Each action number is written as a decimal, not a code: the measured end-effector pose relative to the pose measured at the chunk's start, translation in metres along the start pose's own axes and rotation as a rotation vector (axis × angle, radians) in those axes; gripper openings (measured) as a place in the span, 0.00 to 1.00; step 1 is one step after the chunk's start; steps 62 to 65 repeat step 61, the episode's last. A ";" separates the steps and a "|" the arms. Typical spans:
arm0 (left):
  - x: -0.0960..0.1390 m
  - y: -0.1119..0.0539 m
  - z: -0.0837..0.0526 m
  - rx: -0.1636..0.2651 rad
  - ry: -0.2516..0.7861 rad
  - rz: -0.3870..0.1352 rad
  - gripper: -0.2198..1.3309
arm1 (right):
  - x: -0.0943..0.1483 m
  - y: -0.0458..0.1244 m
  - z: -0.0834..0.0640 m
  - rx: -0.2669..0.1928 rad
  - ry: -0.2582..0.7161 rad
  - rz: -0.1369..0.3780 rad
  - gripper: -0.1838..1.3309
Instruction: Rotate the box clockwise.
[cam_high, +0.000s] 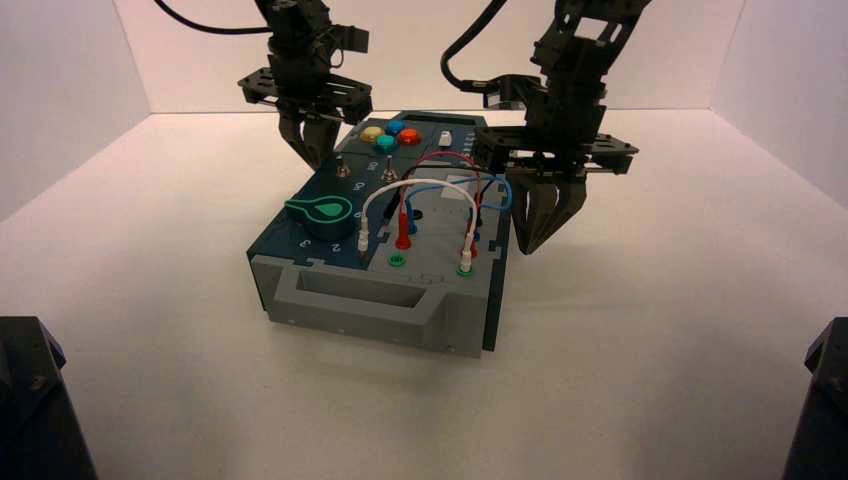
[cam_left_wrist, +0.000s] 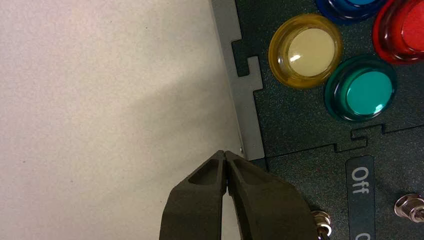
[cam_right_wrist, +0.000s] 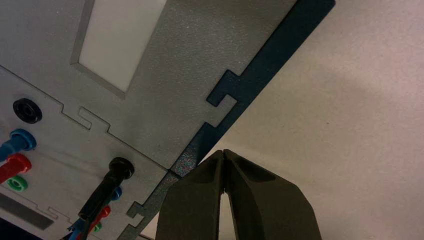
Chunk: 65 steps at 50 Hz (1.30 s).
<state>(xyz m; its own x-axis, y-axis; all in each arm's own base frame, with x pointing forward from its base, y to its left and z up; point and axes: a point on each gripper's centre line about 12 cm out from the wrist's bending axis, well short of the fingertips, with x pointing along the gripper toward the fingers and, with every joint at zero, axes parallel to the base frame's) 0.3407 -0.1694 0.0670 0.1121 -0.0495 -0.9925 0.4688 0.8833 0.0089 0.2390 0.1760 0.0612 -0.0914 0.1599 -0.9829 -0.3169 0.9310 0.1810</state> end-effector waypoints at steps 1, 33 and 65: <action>-0.002 0.000 -0.002 -0.001 -0.002 -0.001 0.04 | 0.000 0.000 0.000 0.000 0.000 0.000 0.02; -0.140 -0.007 -0.034 -0.015 -0.256 -0.014 0.04 | -0.098 0.006 -0.008 -0.065 -0.274 0.033 0.03; -0.181 -0.007 -0.083 -0.017 -0.370 -0.014 0.04 | -0.138 0.006 -0.038 -0.125 -0.488 0.049 0.03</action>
